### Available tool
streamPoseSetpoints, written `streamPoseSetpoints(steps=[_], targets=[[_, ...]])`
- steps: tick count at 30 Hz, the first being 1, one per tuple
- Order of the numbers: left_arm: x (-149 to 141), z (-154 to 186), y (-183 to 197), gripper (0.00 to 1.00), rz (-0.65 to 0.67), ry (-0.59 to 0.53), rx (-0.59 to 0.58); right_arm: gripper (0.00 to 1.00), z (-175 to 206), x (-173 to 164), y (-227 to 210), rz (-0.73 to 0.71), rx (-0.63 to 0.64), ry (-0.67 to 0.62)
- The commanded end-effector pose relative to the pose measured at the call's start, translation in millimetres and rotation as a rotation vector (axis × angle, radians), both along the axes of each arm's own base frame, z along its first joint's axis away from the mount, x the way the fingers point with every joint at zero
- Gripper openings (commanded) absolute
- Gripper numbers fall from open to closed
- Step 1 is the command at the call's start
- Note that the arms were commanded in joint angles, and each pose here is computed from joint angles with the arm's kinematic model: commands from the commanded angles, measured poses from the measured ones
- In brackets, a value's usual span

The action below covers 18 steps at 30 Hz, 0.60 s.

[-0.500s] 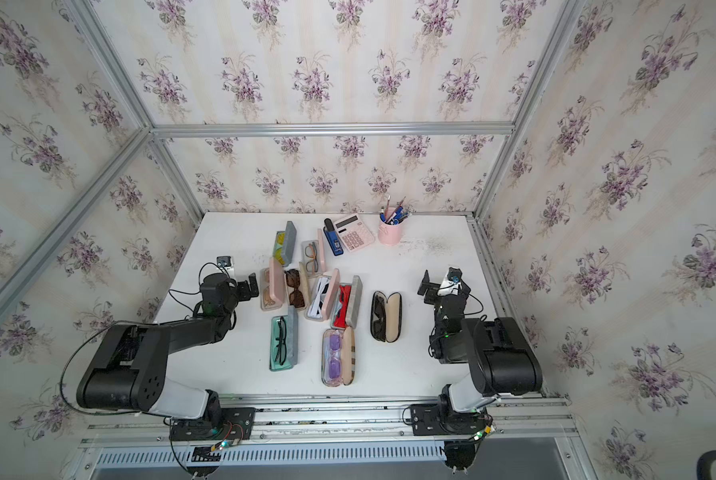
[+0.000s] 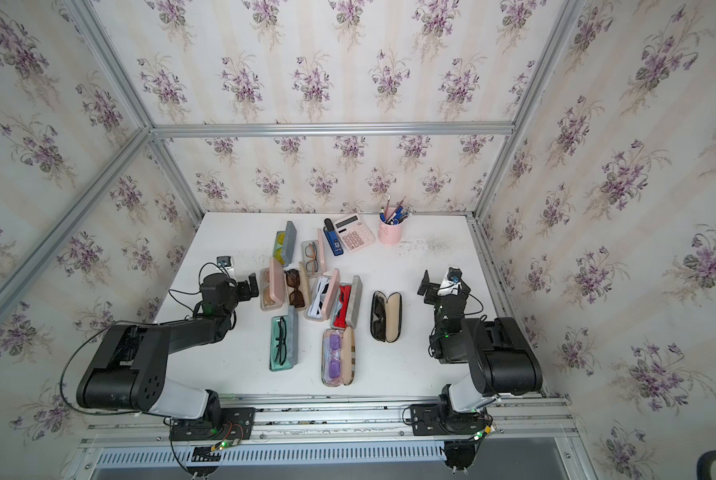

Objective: Close the glasses case
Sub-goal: Close the glasses case at the center of the board.

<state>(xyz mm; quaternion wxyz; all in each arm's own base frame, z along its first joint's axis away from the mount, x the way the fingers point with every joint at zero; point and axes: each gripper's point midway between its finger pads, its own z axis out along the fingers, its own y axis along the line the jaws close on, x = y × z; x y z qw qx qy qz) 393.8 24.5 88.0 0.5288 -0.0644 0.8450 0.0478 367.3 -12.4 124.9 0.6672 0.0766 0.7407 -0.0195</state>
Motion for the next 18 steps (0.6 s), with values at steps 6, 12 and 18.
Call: streamPoseSetpoints(steps=[6,12,18], targets=[[2,5,1,1.00,0.002,-0.015,0.005,1.00,6,2,1,0.003,-0.003,-0.020],[6,36,6,1.00,0.058,0.029,0.034,1.00,22,-8,-16,-0.101,0.018,-0.036],[2,135,0,1.00,0.145,0.020,-0.043,1.00,70,-25,-22,-0.153,0.168,-0.037]])
